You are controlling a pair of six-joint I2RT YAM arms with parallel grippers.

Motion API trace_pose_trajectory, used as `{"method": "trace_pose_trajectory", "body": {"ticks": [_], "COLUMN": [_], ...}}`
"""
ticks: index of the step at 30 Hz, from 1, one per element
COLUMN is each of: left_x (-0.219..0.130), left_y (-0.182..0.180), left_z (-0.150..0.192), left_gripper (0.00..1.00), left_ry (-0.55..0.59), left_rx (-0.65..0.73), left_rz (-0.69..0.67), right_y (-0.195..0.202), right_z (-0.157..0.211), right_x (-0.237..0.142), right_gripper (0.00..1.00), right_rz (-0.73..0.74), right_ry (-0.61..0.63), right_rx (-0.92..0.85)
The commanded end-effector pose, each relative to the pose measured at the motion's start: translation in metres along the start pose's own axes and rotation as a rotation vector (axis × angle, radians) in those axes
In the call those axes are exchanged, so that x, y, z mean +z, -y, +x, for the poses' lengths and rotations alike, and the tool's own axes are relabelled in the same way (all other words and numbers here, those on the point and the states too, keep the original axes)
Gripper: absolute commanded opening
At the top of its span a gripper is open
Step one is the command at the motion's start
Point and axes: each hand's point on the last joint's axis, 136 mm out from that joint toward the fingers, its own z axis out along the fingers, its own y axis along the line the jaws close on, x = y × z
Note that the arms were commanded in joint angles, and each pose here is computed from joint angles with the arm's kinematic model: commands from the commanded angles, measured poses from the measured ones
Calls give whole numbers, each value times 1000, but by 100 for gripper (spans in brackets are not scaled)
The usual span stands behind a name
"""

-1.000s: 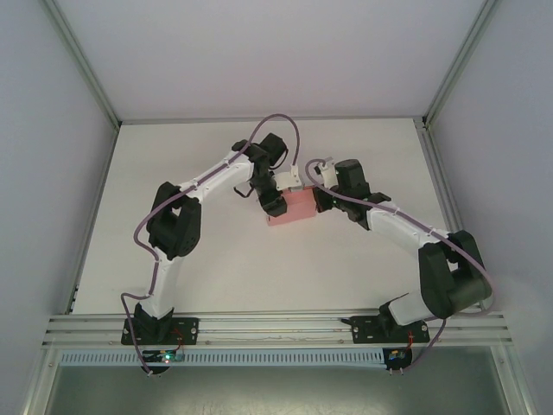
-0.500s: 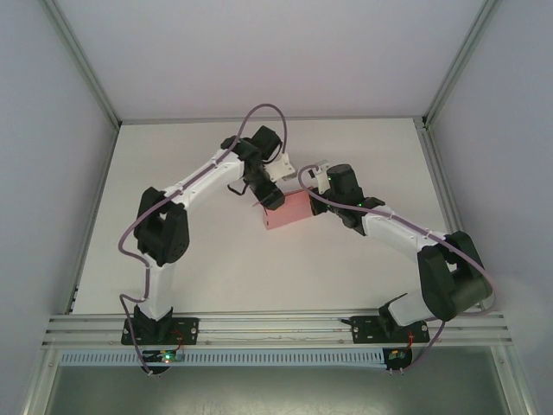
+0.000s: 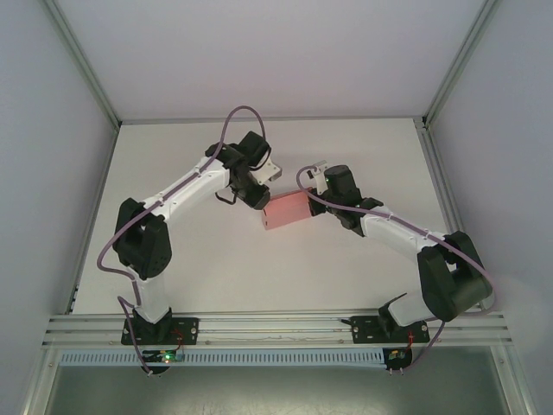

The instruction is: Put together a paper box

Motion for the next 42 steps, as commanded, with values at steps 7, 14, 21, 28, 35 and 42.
{"method": "trace_pose_trajectory", "body": {"ticks": [7,14,21,28,35,42], "left_x": [7,3,0,13,34,40], "left_y": [-3,4,19,19,12,5], "left_z": [-6,-12,-24,-44,-30,-7], "left_gripper": [0,0,0,0,0,0], "left_ry": [-51,-96,-108,-41,-39,-64], "left_rx": [-128,-393,-621,-777,-839,-587], "left_rz": [14,60,163,190,143,-13], "right_y": [1,0,-8,-11,-12,-10], "right_z": [31,42,61,72,72,80], "right_x": [-1,-7,-7,-7,-9,-11], "right_gripper": [0,0,0,0,0,0], "right_rz": [31,154,218,213,214,225], "right_ry": [-99,-109,-107,-106,-96,-106], "right_rx": [2,-76,-64,-40,-12,-53]}}
